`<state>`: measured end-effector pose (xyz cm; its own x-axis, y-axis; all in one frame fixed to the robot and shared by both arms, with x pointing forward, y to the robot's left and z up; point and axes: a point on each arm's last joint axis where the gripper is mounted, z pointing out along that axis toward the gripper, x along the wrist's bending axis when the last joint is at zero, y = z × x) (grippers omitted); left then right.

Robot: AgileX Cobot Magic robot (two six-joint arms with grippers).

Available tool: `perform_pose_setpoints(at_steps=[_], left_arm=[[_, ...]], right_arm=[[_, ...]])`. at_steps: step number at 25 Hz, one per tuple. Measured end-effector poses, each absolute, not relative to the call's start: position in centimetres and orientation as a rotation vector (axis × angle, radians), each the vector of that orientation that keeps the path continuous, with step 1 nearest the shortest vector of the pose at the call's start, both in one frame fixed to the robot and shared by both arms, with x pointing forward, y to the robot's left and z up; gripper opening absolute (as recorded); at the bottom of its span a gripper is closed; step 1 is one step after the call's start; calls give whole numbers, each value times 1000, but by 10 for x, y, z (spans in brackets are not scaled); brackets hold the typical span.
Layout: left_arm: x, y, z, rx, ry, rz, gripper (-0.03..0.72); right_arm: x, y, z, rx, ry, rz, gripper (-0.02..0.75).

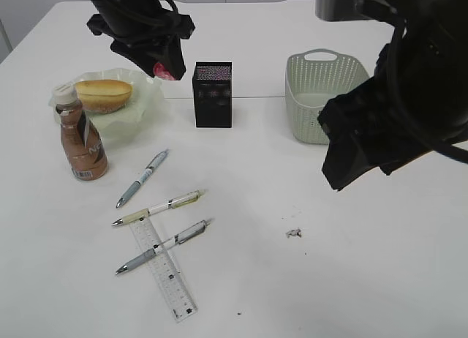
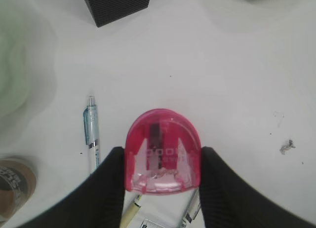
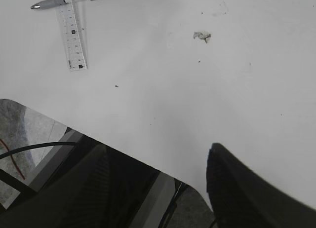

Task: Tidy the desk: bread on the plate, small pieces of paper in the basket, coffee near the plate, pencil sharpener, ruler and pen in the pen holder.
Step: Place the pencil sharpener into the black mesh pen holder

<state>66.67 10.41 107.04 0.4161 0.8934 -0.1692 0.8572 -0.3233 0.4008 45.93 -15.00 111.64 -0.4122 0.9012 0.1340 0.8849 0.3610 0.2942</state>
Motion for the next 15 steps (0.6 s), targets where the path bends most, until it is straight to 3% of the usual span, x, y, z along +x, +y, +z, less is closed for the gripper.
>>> perform_pose_setpoints(at_steps=[7, 15], left_arm=[[659, 110, 1078, 2112, 1424, 261, 316], [654, 121, 1037, 1842, 1305, 536, 316]], right_arm=[[459, -150, 1116, 1675, 2550, 501, 457], [459, -150, 1116, 1675, 2550, 501, 458]])
